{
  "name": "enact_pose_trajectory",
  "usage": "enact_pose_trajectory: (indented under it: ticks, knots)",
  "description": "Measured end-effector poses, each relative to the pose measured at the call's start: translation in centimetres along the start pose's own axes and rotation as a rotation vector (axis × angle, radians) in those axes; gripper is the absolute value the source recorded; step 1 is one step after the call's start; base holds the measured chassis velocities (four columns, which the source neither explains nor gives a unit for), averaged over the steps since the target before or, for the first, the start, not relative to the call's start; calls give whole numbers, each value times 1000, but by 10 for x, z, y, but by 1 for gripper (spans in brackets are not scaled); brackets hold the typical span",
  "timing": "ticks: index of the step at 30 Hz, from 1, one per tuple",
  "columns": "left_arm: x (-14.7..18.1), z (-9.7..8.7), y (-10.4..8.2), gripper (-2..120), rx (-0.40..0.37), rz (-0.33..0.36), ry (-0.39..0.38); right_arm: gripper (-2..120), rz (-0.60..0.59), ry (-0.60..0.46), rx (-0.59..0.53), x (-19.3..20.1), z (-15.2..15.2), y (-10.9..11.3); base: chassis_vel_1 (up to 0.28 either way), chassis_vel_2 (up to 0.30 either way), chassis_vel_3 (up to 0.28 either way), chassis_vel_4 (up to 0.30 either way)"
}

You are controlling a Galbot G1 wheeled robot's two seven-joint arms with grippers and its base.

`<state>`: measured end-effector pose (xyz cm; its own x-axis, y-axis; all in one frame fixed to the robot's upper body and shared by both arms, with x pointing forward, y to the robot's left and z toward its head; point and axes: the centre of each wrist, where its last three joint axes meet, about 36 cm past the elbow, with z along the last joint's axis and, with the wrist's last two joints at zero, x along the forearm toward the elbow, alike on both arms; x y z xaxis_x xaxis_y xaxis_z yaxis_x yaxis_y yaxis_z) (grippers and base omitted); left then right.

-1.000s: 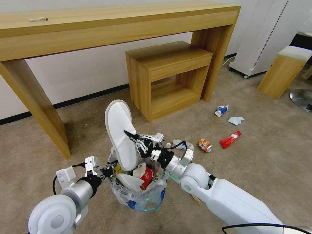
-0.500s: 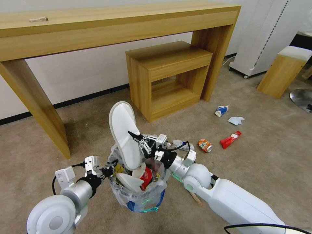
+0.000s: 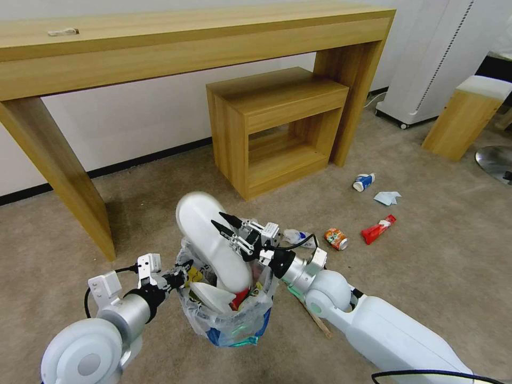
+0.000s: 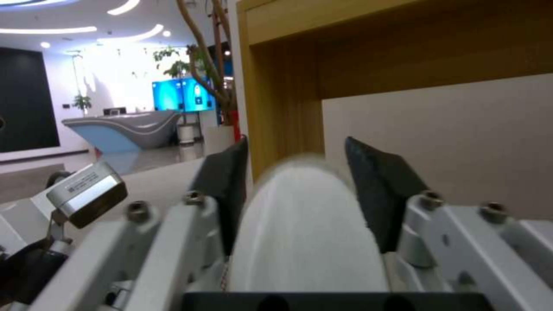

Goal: Pick up the trash bin and place the garbage on the floor into it.

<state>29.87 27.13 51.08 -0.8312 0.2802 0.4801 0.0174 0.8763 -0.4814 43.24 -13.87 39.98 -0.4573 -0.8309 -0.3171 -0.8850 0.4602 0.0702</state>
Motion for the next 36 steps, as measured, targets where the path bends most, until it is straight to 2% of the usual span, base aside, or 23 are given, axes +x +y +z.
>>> enact_pose_trajectory:
  ticks: [1,4,7,8,10,11,12,14,27,36]
  knots:
    - [0,0,0,1,0,0,0,48,0,0,0,0,0,0,0,0,0,0]
    - [0,0,1,1,1,-2,0,63,-1,0,0,1,0,0,0,0,0,0]
    - [-1,0,1,1,2,-2,0,69,0,0,0,1,0,0,0,0,0,0]
    - [-1,0,1,1,3,-2,0,78,-1,0,0,3,1,0,0,0,0,0]
    - [-1,0,1,1,3,-3,0,82,0,0,0,3,1,0,0,0,0,0]
    - [-1,0,1,1,3,-3,0,88,2,-2,0,4,1,-1,0,0,0,0]
    - [-1,0,1,1,3,-3,0,88,2,-2,0,4,1,-1,0,0,0,0]
    - [-2,0,2,1,6,-5,1,97,9,-5,2,6,1,-2,0,0,0,0]
    - [-9,4,11,1,10,-40,1,99,90,-55,-1,8,-10,-6,0,0,0,0]
    - [-17,11,20,1,34,-74,5,99,162,-111,-6,10,-28,-12,0,0,0,0]
